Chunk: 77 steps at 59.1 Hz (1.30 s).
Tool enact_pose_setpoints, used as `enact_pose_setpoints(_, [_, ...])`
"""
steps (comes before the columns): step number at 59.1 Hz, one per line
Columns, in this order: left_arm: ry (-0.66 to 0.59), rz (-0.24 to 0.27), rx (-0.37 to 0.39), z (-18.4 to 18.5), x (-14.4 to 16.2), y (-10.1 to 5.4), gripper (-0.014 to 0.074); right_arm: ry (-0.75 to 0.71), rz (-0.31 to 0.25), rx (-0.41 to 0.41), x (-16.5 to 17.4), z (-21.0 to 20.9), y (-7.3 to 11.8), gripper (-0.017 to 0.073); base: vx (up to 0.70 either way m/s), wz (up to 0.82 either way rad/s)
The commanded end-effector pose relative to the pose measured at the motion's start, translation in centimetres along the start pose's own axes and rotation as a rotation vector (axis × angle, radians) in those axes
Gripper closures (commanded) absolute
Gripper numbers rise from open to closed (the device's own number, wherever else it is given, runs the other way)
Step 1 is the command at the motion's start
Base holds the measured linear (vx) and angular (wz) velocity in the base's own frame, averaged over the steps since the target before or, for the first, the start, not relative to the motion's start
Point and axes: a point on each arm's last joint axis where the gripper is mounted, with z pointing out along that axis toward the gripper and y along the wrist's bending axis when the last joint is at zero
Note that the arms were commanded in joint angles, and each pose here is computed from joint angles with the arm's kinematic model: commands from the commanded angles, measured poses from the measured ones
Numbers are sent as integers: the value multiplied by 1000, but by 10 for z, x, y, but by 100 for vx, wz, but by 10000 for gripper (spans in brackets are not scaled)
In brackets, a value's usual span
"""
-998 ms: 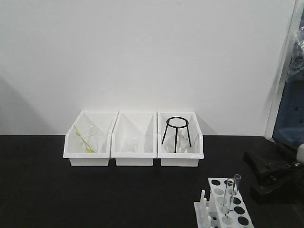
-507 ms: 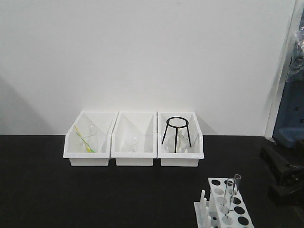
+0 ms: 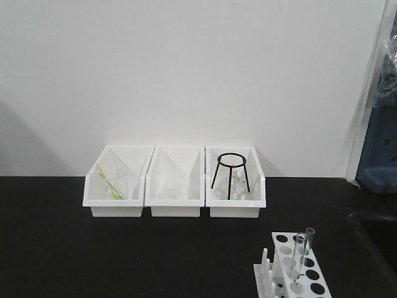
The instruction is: Flip and reinsert test tube from rack
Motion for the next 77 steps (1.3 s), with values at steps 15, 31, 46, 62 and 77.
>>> enact_pose_setpoints(15, [-96,-3,23,-1,-8,-2,600,67,120,99,63,-61,3,572,0,0])
enact_pose_setpoints(31, [-96,-3,23,-1,-8,-2,600,84,130,155,92,-70,5,572,0,0])
enact_pose_setpoints(46, [-96,-3,23,-1,-8,-2,600,81,131,155,91,-70,5,571,0,0])
enact_pose_setpoints(62, [-96,-3,23,-1,-8,-2,600,82,132,155,91,-70,5,571,0,0])
enact_pose_setpoints(77, [-96,-3,23,-1,-8,-2,600,82,132,155,91,-70,5,571,0,0])
